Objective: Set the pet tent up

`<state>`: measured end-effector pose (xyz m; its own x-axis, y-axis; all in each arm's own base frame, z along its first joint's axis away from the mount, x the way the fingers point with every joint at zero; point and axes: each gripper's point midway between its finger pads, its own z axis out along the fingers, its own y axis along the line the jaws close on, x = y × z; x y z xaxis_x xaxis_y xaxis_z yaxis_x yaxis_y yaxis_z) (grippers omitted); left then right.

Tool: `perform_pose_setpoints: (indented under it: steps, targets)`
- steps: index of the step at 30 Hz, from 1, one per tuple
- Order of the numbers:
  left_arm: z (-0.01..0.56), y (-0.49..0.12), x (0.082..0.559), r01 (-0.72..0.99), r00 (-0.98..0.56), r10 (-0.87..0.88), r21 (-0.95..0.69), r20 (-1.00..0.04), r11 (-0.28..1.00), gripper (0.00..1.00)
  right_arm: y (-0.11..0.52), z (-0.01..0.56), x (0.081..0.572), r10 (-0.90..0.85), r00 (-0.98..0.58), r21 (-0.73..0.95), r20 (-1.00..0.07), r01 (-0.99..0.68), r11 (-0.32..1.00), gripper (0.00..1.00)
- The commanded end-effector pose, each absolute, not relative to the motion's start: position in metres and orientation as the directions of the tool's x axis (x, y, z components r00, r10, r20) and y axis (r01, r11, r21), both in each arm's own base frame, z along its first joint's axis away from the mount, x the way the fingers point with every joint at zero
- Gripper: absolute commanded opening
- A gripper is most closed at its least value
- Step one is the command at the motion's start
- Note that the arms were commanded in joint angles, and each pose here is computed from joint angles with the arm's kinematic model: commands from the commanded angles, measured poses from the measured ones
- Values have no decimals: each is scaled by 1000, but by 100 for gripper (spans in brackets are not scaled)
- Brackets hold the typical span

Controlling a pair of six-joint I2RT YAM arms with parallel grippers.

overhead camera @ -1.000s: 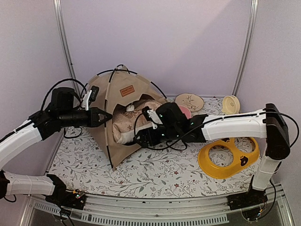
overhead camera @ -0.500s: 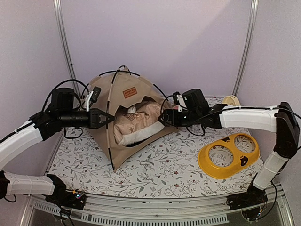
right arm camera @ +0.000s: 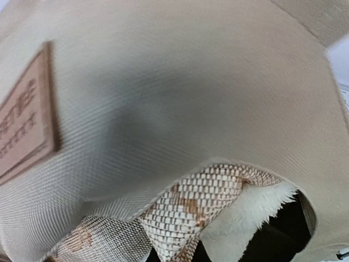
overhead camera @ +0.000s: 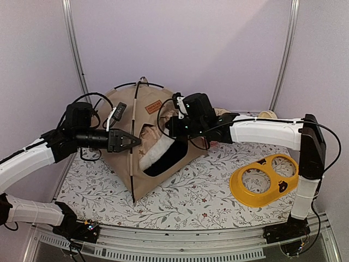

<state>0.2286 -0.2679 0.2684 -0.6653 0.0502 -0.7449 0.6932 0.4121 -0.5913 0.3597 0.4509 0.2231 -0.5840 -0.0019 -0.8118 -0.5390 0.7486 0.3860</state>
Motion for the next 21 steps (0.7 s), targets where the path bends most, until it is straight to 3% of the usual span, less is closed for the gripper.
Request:
perform_pose_setpoints:
  steps: [1, 5, 7, 10, 12, 15, 17, 21]
  targets:
    - [296, -278, 213, 773, -598, 60, -556, -799, 306, 0, 467, 241, 353, -27, -474, 287, -880, -576, 765, 0]
    - [308, -267, 221, 762, -572, 0, -531, -820, 369, 0, 424, 127, 375, -75, -685, 315, -725, -427, 848, 0]
    - [305, -260, 229, 734, -583, -23, -538, -813, 414, 0, 412, 99, 371, -80, -734, 320, -674, -388, 864, 1]
    - [290, -245, 244, 663, -612, -62, -555, -788, 502, 0, 411, 112, 358, -72, -726, 348, -684, -412, 842, 16]
    - [281, -239, 250, 631, -627, -83, -568, -774, 528, 0, 414, 134, 350, -71, -699, 347, -712, -439, 829, 38]
    - [274, -234, 255, 604, -638, -106, -581, -763, 546, 0, 422, 176, 338, -73, -644, 334, -762, -487, 807, 58]
    - [270, -231, 258, 584, -640, -113, -577, -760, 571, 0, 422, 203, 330, -69, -603, 316, -795, -508, 801, 66]
    - [267, -226, 261, 561, -645, -124, -577, -754, 594, 0, 415, 236, 317, -48, -564, 295, -824, -500, 814, 67]
